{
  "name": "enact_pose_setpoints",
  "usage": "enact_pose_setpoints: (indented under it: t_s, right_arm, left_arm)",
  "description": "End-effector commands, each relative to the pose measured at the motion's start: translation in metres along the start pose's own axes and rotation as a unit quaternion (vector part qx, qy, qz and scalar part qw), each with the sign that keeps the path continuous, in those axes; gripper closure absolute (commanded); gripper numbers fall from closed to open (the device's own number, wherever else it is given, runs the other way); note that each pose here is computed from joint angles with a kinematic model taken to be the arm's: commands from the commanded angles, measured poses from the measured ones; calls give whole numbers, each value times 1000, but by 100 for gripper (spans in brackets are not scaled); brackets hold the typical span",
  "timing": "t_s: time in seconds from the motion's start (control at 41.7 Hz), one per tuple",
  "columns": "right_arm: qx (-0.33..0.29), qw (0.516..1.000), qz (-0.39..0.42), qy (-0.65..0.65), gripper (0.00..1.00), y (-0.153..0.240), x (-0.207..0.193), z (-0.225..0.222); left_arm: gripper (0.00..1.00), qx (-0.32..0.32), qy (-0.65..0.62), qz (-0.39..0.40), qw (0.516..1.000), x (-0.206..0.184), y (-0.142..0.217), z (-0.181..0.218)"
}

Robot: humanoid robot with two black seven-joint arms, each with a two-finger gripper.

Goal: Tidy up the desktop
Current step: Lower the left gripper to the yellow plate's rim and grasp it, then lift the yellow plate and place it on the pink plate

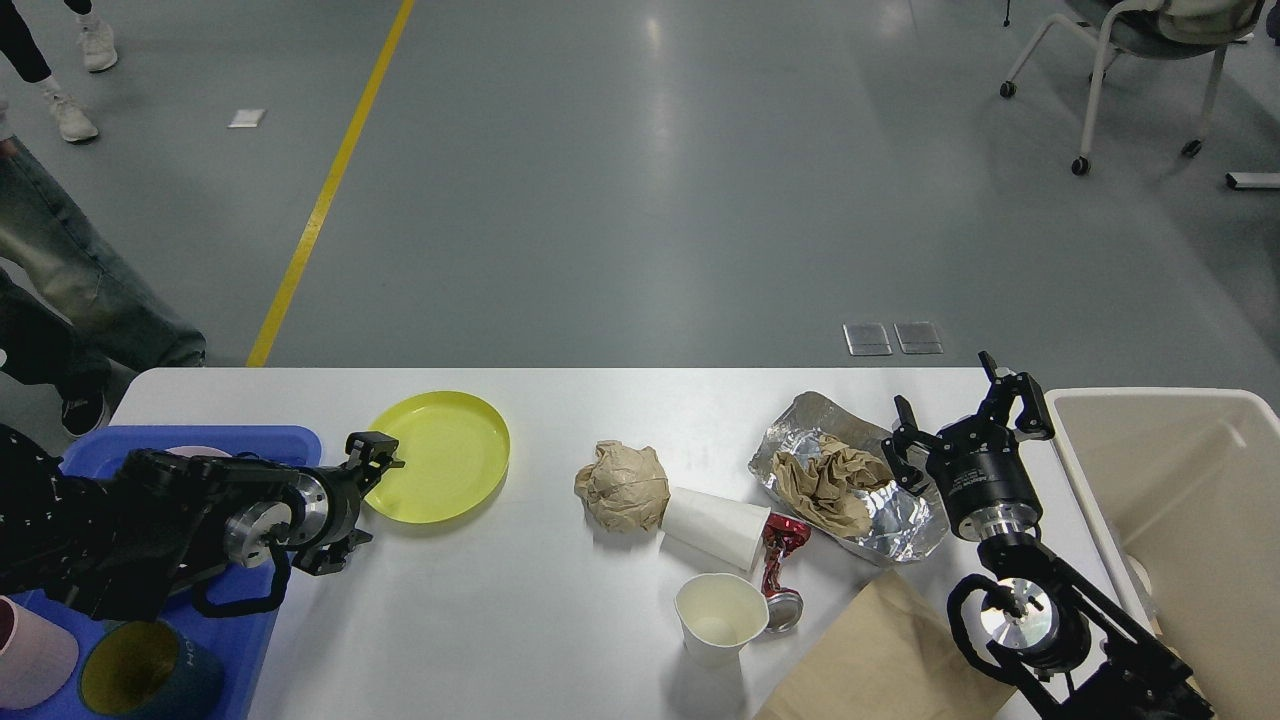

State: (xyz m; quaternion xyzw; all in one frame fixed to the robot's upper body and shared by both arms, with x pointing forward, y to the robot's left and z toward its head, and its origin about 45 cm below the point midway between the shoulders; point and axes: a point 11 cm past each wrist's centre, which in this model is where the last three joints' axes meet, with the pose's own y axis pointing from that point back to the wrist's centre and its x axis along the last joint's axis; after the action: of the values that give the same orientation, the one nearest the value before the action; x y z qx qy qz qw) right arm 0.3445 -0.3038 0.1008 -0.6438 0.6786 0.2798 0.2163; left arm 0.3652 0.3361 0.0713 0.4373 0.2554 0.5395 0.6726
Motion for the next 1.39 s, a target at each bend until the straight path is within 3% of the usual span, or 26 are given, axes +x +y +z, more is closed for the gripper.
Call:
enact_pose_setpoints:
  t_s: [0.0,0.168,0.288,0.648,1.104,1.368]
  right_arm:
    - [0,1000,0,0,0,0,0,0]
    - [0,1000,0,0,0,0,0,0]
    - [0,1000,0,0,0,0,0,0]
    - [0,1000,0,0,0,0,0,0]
    - [0,1000,0,0,0,0,0,0]
    - [0,1000,0,0,0,0,0,0]
  left_arm:
    - [17,-3,-1,3,1000,2,0,1]
    - [51,1,-22,-15,1000,-1,-2,-5]
    - [62,0,-14,-43,999,-10,-3,-8]
    - [66,0,-4,-39,999,-7,-6,-14]
    - [92,-1,3,-38,999,-5,-5,-14]
    - [95,-1,7,-44,999,-8,-5,-14]
